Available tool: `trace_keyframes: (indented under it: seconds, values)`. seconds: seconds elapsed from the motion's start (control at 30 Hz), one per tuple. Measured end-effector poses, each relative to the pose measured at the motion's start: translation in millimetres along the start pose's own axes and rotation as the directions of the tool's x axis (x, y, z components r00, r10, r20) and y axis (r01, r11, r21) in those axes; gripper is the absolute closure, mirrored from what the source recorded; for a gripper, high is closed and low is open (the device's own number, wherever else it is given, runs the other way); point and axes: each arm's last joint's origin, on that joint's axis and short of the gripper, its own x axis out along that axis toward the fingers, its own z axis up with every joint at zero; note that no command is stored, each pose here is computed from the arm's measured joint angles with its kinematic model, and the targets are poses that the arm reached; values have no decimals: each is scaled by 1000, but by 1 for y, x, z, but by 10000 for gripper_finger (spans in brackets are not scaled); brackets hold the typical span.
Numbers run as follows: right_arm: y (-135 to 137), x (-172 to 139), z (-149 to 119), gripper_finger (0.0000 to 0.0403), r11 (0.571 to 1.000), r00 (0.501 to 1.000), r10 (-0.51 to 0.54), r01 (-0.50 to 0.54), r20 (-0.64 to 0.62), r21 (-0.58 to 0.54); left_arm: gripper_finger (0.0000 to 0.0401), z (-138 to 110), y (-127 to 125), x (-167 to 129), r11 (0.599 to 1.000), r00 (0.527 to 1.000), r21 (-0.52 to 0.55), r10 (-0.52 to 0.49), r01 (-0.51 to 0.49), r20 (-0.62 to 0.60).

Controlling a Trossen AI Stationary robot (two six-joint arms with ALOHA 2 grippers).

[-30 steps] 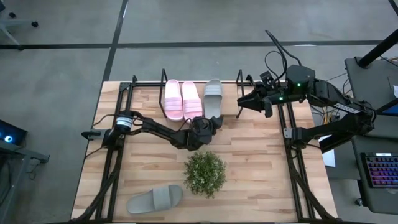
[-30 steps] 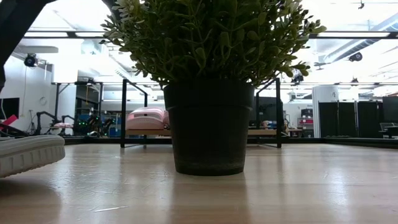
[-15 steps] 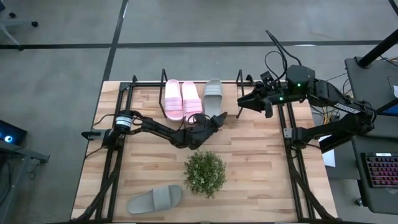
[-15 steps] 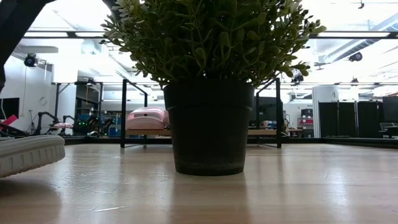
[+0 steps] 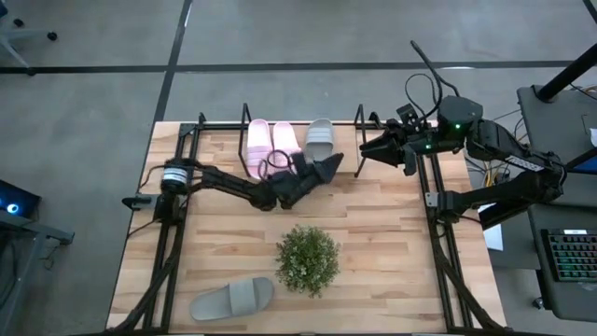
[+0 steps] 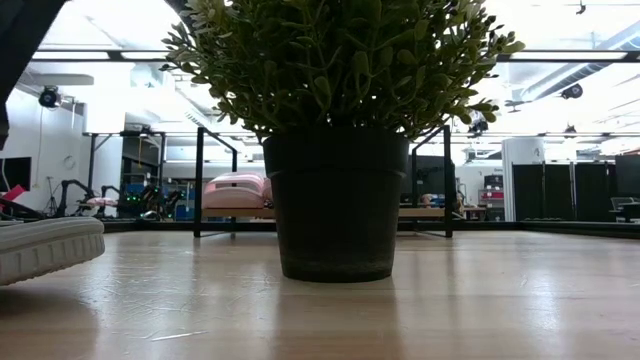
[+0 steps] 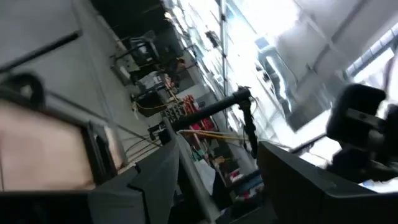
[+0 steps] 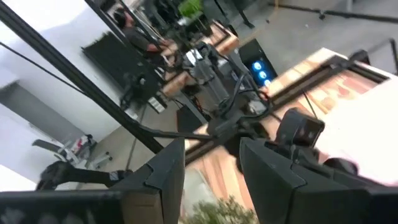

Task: Pick and place slides into the shelf
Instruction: Put the top gray slide on the shelf

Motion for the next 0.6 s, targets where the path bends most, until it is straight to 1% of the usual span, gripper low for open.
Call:
trace_keyframes:
  seconds: [0.07, 0.17, 0.27, 0.4, 0.43, 0.6]
  values:
    - [2, -1, 2, 258, 1000, 1000, 15, -15, 21, -6, 198, 15, -7, 0, 998, 1000, 52, -18, 19, -11]
    - [2, 1, 3, 261, 1000, 999, 21, -20, 30, -6, 198, 39, -20, -4, 989, 999, 148, 17, -12, -32]
    - [0, 5, 3, 264, 1000, 1000, 14, -14, 21, 0, 198, 62, -39, -11, 958, 994, 284, 64, -37, -86]
    - [-2, 11, 2, 263, 1000, 1000, 0, 0, 10, 3, 198, 90, -61, -24, 907, 989, 418, 103, -49, -109]
    - [-3, 12, 2, 262, 1000, 1000, -3, 3, 8, 2, 198, 96, -66, -27, 900, 990, 435, 98, -43, -105]
    - [-10, 20, -2, 265, 998, 998, -57, 57, -4, 5, 198, 125, -90, -44, 889, 997, 457, 32, 2, -68]
